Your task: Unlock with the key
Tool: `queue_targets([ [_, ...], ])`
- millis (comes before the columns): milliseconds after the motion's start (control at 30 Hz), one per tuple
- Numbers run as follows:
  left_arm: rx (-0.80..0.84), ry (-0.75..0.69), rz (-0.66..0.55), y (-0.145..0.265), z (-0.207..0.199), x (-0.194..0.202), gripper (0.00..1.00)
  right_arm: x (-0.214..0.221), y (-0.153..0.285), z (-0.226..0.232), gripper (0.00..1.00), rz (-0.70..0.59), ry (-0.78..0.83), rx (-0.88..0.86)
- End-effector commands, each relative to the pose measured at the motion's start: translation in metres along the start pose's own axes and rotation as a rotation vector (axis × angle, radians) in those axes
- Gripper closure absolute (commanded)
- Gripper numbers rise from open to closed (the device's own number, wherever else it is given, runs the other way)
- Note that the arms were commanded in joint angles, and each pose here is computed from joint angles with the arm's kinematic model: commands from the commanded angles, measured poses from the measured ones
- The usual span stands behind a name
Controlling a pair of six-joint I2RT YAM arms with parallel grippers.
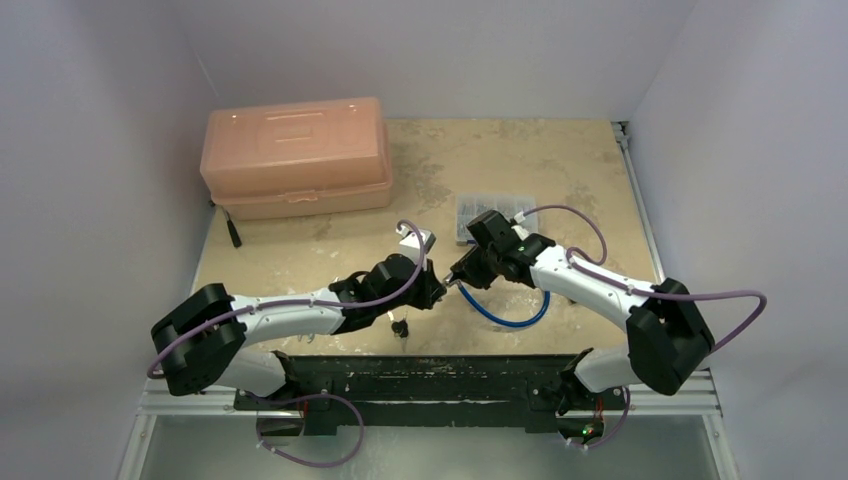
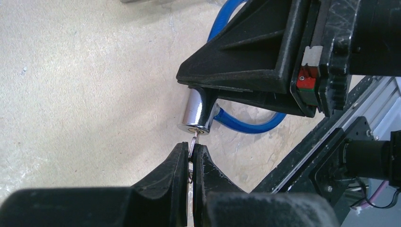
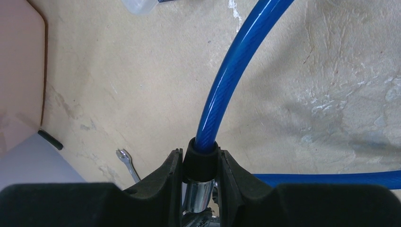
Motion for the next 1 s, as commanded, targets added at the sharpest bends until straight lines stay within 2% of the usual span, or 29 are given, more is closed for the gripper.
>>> queue_targets([
  [0, 0.056, -0.089, -0.12, 0.003, -0.012, -0.037, 1.0, 0.014, 0.027, 0.016, 1.0, 0.087, -0.018, -0.071],
  [300, 0.077, -0.246, -0.116, -0.006, -0.013, -0.04, 1.0, 0.014, 0.033, 0.019, 1.0, 0.093, -0.023, -0.045],
  [500, -0.084, -0.338, -0.134, -0.008, -0.009, -0.047, 1.0, 0.017, 0.039, 0.023, 1.0, 0.128, -0.03, -0.053],
  [800, -0.181, -0.637, -0.186, -0.001, -0.016, -0.051, 1.0, 0.016, 0.046, 0.025, 1.0, 0.127, -0.054, -0.065],
  [867, -0.167, -0.679, -0.205, 0.002, -0.015, -0.052, 1.0, 0.016, 0.049, 0.026, 1.0, 0.127, -0.062, -0.068],
  [967, -0.085, -0.784, -0.308, 0.013, -0.019, -0.052, 1.0, 0.015, 0.052, 0.027, 1.0, 0.129, -0.066, -0.076],
])
Point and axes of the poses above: each gripper's point midway between its finger pads, its own y axis back along the fingers, its own z axis along the line the jaws close on, x = y × z, the point moved 8 cm from there along y, back along the fingers, and after that the axes turned 9 degrees about -y, right-handed, at the moved point
